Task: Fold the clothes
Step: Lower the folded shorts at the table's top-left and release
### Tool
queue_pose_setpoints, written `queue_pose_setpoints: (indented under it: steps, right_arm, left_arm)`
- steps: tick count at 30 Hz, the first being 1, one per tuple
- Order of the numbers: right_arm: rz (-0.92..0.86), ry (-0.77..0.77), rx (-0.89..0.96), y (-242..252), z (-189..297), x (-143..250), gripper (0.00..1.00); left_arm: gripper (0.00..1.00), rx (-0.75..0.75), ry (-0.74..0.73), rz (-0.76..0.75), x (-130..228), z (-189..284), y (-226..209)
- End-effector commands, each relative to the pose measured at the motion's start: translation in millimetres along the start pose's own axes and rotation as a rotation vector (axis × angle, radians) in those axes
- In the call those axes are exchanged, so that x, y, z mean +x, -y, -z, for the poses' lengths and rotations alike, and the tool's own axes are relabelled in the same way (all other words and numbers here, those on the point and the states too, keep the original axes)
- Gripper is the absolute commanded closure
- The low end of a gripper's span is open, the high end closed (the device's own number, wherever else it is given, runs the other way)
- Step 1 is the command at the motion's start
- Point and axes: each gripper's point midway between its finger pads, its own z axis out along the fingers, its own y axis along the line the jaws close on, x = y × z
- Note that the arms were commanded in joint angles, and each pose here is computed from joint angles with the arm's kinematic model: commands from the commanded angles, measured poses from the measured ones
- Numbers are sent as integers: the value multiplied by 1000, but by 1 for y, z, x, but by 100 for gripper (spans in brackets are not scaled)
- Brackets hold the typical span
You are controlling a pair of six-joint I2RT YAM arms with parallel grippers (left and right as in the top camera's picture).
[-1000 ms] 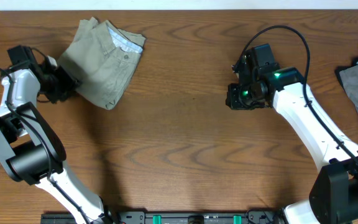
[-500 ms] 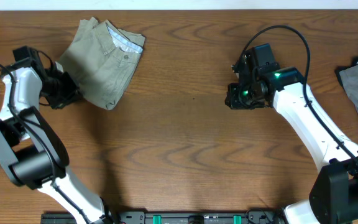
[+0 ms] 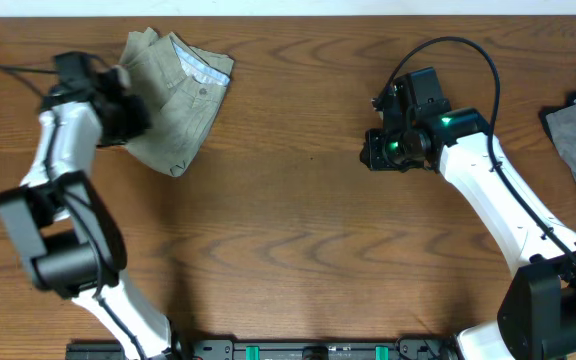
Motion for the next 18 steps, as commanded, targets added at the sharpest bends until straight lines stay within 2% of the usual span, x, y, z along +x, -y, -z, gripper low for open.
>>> queue_pose_setpoints:
  steps: [1, 4, 9, 12, 18]
  right_arm:
    - [1, 17, -19, -4, 8, -5, 78]
    - [-1, 8, -16, -4, 8, -3, 79]
    - [1, 17, -18, -4, 8, -5, 79]
    - [4, 24, -21, -5, 8, -7, 79]
    - [1, 5, -40, -8, 9, -3, 80]
  left_arm:
    - [94, -11, -117, -18, 31, -31, 3]
    - [94, 5, -196, 0, 52, -42, 19]
    - [94, 75, -225, -104, 67, -54, 71]
    - [94, 78, -202, -122, 66, -60, 94]
    - [93, 27, -118, -90, 42, -45, 103]
